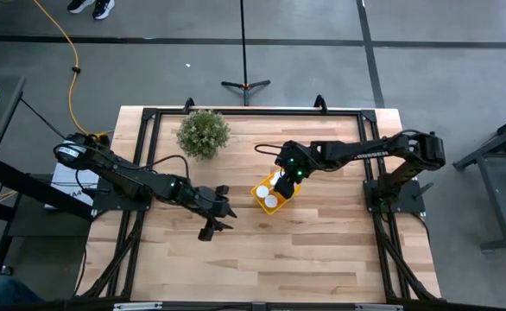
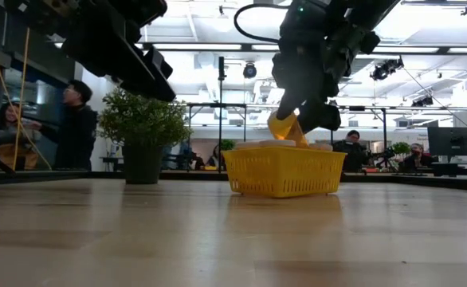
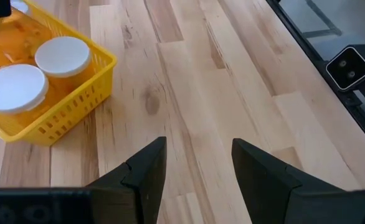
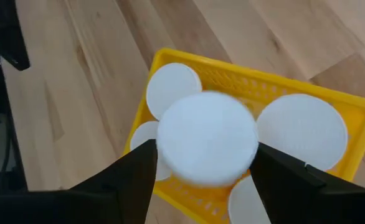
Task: Pick and place pill bottles into a basket
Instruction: Put the orange pill bottle into middle of the yellow basket, then return to Home Position
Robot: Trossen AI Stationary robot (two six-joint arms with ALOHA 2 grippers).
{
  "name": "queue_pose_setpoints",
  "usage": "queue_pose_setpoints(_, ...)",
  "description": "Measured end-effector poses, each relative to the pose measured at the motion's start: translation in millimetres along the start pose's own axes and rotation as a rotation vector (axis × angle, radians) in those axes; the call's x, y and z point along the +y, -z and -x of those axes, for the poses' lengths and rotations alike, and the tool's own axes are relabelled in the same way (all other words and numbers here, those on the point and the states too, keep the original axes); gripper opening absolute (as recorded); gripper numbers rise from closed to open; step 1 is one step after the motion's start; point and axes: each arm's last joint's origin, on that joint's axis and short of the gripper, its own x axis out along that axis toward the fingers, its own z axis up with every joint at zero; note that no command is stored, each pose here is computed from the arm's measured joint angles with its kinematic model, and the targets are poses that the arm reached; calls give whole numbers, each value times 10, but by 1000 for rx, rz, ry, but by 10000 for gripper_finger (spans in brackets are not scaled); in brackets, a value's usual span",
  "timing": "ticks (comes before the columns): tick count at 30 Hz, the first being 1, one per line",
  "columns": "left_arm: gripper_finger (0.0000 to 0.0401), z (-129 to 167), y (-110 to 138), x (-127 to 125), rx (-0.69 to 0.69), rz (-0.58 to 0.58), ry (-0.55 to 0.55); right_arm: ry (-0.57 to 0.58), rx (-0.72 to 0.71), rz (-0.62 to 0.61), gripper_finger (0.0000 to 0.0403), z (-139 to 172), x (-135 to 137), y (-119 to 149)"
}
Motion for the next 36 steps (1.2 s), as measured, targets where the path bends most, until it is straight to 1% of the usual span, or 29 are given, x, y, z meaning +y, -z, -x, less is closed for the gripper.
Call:
queue_pose_setpoints(8, 216, 0, 4, 0, 5, 0, 0, -18, 36, -23, 263, 0, -3, 23)
queue_pose_setpoints(13, 216, 0, 4, 0, 4, 0, 0, -41, 70, -28, 264, 1, -2, 42)
queue_pose_setpoints(18, 216, 0, 3, 0, 4, 0, -1, -37, 60, -57, 264, 25, -28, 18)
queue_pose_setpoints(20, 216, 10, -3, 6, -1, -2, -22, -17, 37, -45, 264, 68, -25, -17)
queue_pose_setpoints(22, 216, 35, -24, 13, -18, -14, -56, 29, -24, -4, 264, 137, 12, -67)
queue_pose_setpoints(24, 216, 89, -59, 19, -43, -16, -91, 85, -100, 69, 264, 242, 81, -109)
queue_pose_setpoints(26, 216, 158, -115, 23, -89, -14, -124, 142, -186, 169, 264, 377, 176, -112)
queue_pose_setpoints(28, 216, 236, -169, 33, -139, -2, -180, 196, -286, 278, 264, 490, 303, -69)
queue_pose_setpoints(30, 216, 311, -217, 36, -189, -3, -209, 212, -403, 381, 264, 583, 423, 25)
queue_pose_setpoints(32, 216, 375, -228, 32, -269, -36, -205, 207, -503, 456, 264, 650, 484, 166)
queue_pose_setpoints(34, 216, 425, -174, 68, -340, -59, -213, 194, -591, 510, 264, 663, 445, 338)
queue_pose_setpoints(36, 216, 480, -101, 154, -427, -57, -242, 187, -693, 528, 264, 661, 333, 510)
